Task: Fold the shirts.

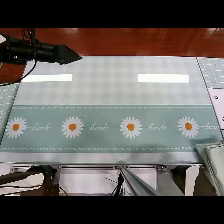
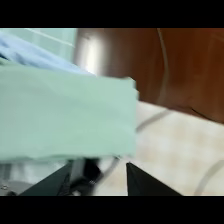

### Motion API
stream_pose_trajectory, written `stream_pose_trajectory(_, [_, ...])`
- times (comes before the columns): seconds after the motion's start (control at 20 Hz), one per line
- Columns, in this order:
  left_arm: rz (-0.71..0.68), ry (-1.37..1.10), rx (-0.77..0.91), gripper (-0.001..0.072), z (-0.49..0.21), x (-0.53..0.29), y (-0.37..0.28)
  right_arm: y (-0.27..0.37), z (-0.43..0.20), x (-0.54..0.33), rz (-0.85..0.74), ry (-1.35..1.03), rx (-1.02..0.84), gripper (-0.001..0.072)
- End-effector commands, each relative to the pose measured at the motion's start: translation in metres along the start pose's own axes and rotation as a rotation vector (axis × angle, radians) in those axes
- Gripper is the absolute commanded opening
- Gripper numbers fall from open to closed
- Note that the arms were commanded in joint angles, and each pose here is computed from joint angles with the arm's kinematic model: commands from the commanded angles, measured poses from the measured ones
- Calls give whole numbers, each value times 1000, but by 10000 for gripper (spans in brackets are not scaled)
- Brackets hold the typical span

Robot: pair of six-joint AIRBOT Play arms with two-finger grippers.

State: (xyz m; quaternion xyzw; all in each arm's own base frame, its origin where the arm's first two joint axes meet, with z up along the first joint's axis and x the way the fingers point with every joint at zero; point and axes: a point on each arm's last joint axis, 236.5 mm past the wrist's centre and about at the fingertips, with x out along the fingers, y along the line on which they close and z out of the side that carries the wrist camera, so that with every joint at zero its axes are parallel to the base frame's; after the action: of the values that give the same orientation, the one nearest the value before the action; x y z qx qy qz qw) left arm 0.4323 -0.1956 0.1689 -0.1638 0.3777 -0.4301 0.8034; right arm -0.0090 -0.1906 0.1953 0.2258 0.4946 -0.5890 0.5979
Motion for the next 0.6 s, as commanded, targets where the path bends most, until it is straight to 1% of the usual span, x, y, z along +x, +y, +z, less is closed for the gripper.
stream_pose_trajectory(0.0, [-18, 13, -1, 63, -3, -2, -5, 87, 43, -17, 368, -176, -36, 440])
stream_pose_trajectory(0.05, [-19, 11, 1, 162, -1, -3, -6, 126, 53, -32, 545, -204, -48, 440])
stream_pose_trajectory(0.1, [-18, 7, 1, 350, 1, -4, -8, 162, 60, -50, 717, -209, -54, 440])
stream_pose_trajectory(0.15, [-19, 8, -16, 476, 3, -5, -10, 194, 63, -67, 884, -185, -60, 440])
stream_pose_trajectory(0.2, [-6, 39, 1, 474, -2, -7, -11, 220, 64, -82, 1035, -140, -80, 440])
stream_pose_trajectory(0.25, [59, 111, 13, 469, -15, -6, -3, 240, 59, -90, 1129, -86, -134, 440])
stream_pose_trajectory(0.3, [154, 197, 24, 469, -32, -7, 9, 254, 48, -88, 1148, -41, -218, 440])
stream_pose_trajectory(0.35, [268, 294, 44, 469, -51, -11, 23, 268, 33, -80, 1118, -7, -339, 440])
stream_pose_trajectory(0.45, [460, 452, 66, 470, -81, -24, 43, 293, 6, -61, 999, 6, -581, 453])
stream_pose_trajectory(0.5, [546, 524, 76, 476, -93, -33, 52, 309, -5, -56, 945, -16, -696, 520])
stream_pose_trajectory(0.55, [615, 575, 81, 500, -101, -42, 58, 328, -16, -57, 913, -52, -803, 557])
